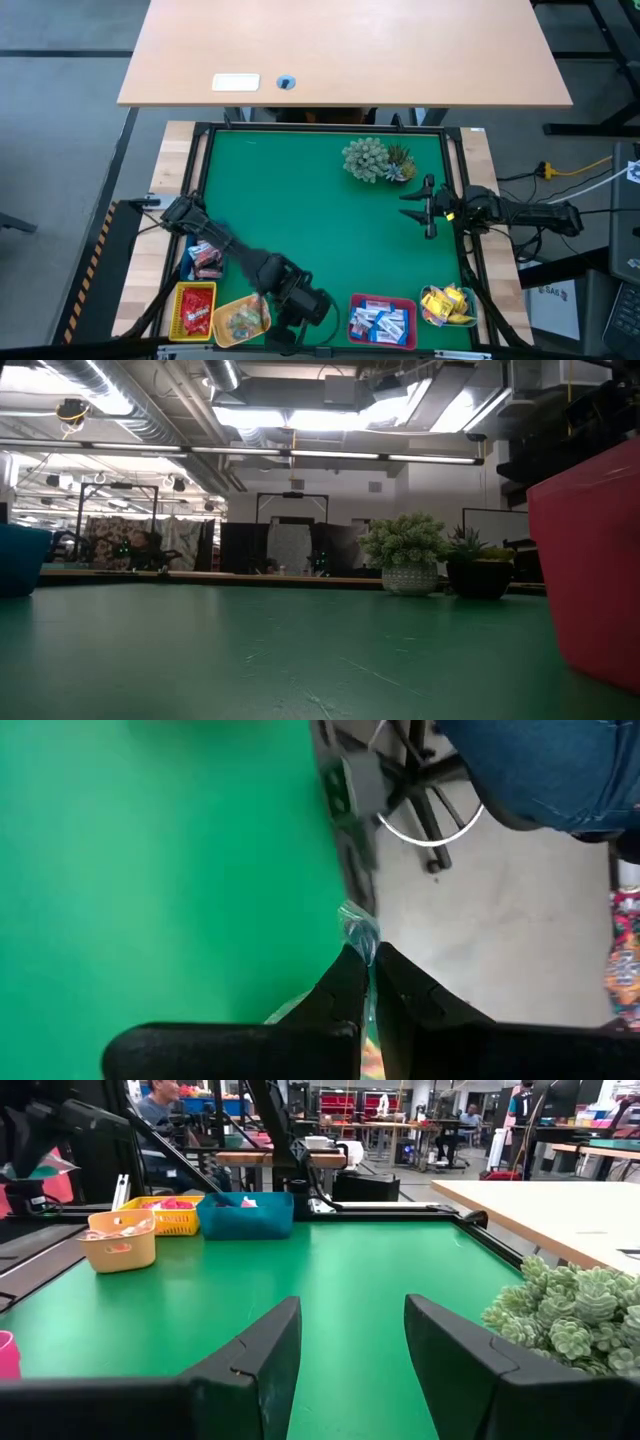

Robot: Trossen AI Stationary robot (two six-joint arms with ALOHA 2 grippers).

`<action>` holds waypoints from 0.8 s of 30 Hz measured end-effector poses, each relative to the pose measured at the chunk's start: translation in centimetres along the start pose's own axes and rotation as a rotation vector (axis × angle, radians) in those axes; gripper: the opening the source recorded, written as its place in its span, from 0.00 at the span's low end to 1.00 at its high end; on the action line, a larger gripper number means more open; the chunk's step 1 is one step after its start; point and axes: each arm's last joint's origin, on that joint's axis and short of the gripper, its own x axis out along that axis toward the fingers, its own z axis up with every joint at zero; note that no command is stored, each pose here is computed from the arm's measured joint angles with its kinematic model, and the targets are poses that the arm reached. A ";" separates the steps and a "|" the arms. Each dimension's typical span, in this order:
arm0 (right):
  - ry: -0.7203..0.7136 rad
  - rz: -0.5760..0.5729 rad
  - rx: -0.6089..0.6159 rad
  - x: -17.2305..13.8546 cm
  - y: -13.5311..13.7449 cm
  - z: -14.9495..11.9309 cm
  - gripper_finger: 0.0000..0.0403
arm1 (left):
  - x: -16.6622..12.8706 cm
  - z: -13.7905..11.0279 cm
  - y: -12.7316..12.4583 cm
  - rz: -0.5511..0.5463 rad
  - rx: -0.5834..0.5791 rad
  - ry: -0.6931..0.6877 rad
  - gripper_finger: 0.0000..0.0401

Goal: Sort candy
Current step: Put the transparent candy into the orange bin

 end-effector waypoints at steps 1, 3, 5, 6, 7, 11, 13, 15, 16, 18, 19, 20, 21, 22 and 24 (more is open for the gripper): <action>0.000 0.000 0.000 0.0 0.0 0.0 0.45 | 0.2 -0.4 -0.7 0.000 -0.020 0.010 0.00; 0.000 0.000 0.000 0.0 0.0 0.0 0.45 | 0.5 -1.2 -2.1 0.003 -0.051 0.032 0.00; 0.000 0.000 0.000 0.0 0.0 0.0 0.45 | 0.9 -2.1 -3.4 0.030 -0.069 0.046 0.00; 0.000 0.000 0.000 0.0 0.0 0.0 0.45 | 1.0 -2.6 -4.0 0.058 -0.078 0.054 0.00; 0.000 0.000 0.000 0.0 0.0 0.0 0.45 | 1.1 -3.2 -4.4 0.095 -0.089 0.066 0.00; 0.000 0.005 0.025 0.0 0.0 0.0 0.45 | 1.4 -5.4 -6.0 0.240 -0.155 0.098 0.00; 0.001 0.006 0.028 0.0 0.0 0.0 0.45 | 1.5 -6.3 -6.6 0.304 -0.198 0.089 0.00; 0.001 0.006 0.027 0.0 0.0 0.0 0.45 | 1.5 -7.0 -7.2 0.355 -0.228 0.073 0.00; 0.001 0.006 0.027 0.0 0.0 0.0 0.45 | 1.6 -7.3 -7.5 0.371 -0.242 0.062 0.00; 0.001 0.006 0.027 0.0 0.0 0.0 0.45 | 1.7 -7.8 -8.1 0.384 -0.260 0.043 0.00; 0.001 0.006 0.027 0.0 0.0 0.0 0.45 | 1.7 -8.0 -8.4 0.386 -0.267 0.041 0.00; 0.001 0.006 0.027 0.0 0.0 0.0 0.45 | 1.7 -8.2 -8.6 0.387 -0.278 0.040 0.00; 0.001 0.006 0.026 0.0 0.0 0.0 0.45 | 1.7 -8.4 -8.7 0.392 -0.293 0.043 0.00; 0.001 0.006 0.026 0.0 0.0 0.0 0.45 | 1.7 -8.6 -8.8 0.403 -0.312 0.048 0.01; 0.001 0.006 0.026 0.0 0.0 0.0 0.45 | 1.6 -9.2 -8.9 0.433 -0.353 0.062 0.03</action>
